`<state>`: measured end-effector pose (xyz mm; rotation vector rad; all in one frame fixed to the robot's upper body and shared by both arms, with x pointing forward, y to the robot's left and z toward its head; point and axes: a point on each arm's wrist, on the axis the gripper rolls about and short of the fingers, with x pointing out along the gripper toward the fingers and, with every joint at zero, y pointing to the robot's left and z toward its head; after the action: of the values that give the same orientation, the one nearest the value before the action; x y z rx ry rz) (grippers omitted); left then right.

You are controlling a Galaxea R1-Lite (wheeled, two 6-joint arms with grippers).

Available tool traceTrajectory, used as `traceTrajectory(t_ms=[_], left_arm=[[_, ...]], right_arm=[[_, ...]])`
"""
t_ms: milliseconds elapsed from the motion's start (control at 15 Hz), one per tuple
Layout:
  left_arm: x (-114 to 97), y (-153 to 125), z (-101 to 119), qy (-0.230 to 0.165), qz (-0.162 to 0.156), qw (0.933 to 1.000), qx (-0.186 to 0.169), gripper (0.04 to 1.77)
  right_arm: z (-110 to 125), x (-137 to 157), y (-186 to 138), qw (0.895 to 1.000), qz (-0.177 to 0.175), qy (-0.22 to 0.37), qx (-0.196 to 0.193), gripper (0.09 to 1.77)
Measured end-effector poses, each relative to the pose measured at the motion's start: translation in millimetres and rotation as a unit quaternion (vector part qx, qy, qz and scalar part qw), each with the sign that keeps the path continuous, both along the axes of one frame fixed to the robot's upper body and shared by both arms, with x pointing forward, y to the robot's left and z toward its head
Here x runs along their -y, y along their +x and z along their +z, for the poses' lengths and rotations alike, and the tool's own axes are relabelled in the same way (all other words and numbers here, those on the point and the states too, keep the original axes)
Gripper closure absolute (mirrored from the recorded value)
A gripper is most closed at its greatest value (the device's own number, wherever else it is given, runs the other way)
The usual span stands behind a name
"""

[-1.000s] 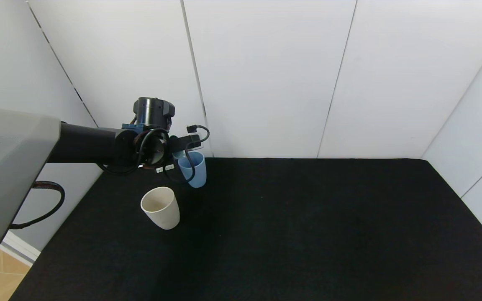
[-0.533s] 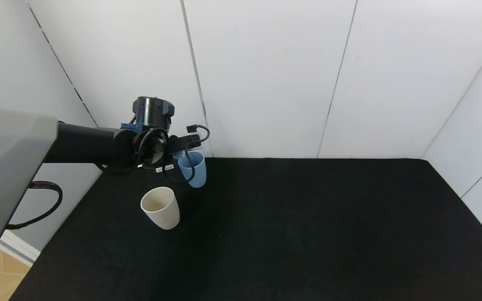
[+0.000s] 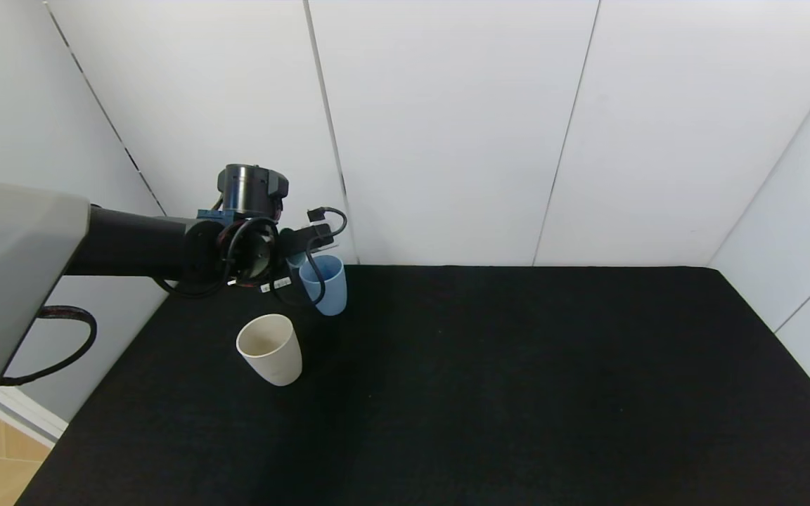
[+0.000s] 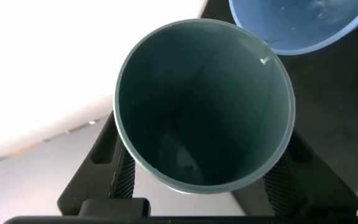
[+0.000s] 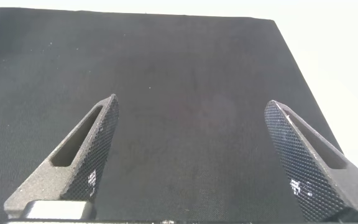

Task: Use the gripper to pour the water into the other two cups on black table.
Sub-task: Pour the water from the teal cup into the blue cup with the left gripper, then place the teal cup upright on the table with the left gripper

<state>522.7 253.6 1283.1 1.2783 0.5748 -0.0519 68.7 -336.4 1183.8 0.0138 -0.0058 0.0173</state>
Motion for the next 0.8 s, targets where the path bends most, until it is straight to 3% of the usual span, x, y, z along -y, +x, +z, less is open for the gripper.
traceTrajectory(t_ms=[267,467,800], left_arm=[[-14.4,-6.3,7.2,-0.066,0.031,0.9971,0.019,0.66],[-37.8,-21.1,19.2,-0.133,0.051,0.9892,0.034,0.66],[-53.8,-85.7,54.0,-0.214,0.076,0.9715,0.069,0.66]], right_arm=[[0.0,0.0,0.0,1.000,0.000,0.000,0.000,0.15],[0.0,0.0,0.0,1.000,0.000,0.000,0.000,0.15],[0.0,0.0,0.0,1.000,0.000,0.000,0.000,0.15]])
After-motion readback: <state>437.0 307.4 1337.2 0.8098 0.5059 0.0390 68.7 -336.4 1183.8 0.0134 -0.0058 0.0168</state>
